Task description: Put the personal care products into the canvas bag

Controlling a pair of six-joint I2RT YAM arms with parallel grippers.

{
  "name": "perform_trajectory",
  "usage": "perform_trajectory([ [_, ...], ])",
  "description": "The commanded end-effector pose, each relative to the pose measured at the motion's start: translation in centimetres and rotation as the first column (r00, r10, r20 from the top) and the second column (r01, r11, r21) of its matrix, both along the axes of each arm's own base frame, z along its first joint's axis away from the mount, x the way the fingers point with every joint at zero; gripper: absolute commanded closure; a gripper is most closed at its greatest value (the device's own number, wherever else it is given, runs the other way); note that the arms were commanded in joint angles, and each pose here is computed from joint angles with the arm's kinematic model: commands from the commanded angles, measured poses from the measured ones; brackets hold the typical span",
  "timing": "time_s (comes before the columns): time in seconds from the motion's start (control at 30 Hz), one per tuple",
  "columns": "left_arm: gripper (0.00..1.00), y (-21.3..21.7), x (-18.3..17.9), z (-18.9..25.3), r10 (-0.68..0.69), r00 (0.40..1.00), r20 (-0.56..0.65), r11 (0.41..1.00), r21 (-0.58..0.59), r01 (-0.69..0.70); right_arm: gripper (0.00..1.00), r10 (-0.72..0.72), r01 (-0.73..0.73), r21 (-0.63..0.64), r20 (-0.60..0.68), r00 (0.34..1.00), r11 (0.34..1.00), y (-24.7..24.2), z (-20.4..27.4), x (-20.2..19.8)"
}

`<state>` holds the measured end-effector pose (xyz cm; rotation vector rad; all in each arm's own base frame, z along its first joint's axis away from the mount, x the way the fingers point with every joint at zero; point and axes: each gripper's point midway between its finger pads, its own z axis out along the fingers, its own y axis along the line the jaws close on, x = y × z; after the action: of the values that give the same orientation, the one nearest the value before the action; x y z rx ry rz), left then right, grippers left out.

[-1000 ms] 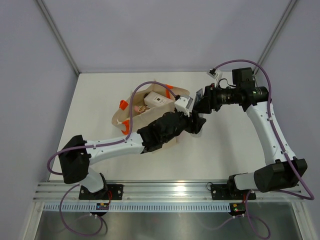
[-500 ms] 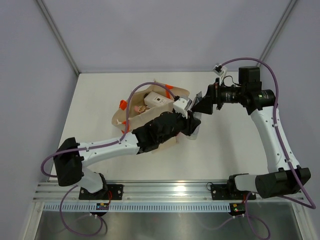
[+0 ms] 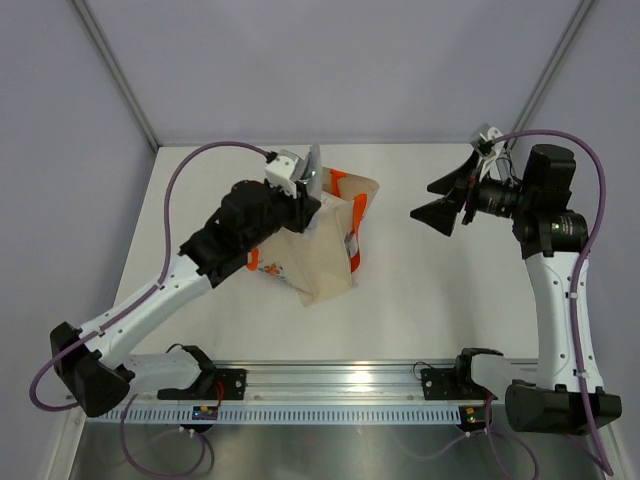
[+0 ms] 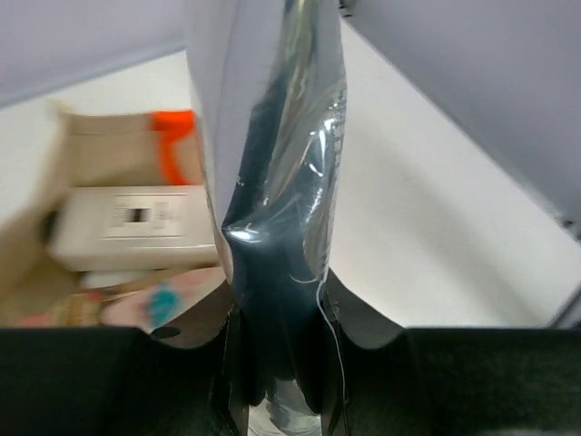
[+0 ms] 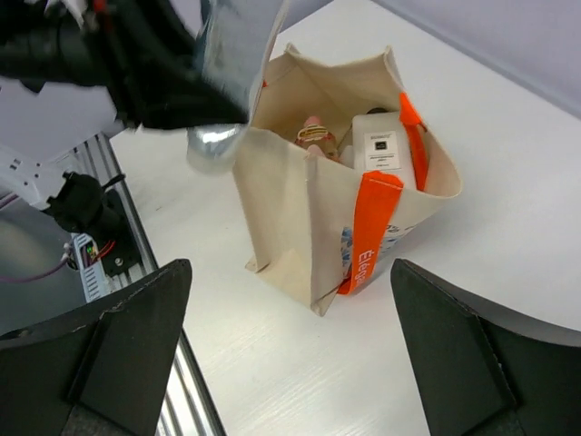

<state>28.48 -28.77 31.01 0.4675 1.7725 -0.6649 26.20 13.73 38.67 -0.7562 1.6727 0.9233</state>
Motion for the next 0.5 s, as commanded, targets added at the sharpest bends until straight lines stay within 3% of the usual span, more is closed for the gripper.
perform_trajectory([
  [0.0,0.91,3.2,1.5,3.4,-0.074,0.988,0.137,0.995,0.082,0.063,0.0,0.062,-0.062,0.001,0.013,0.998,0.998,0.3,-3.1,-0.6],
  [0.17,0.94,4.2,4.3,2.4,-0.217,0.962,0.168,0.948,0.271,0.166,0.0,0.071,-0.071,-0.001,0.024,0.997,0.997,-0.1,-4.8,-0.7],
  [0.47,0.89,5.1,6.8,1.4,-0.317,0.914,0.254,0.876,0.449,0.179,0.0,0.115,-0.116,0.034,0.005,0.993,0.993,-0.2,-7.2,-0.8],
])
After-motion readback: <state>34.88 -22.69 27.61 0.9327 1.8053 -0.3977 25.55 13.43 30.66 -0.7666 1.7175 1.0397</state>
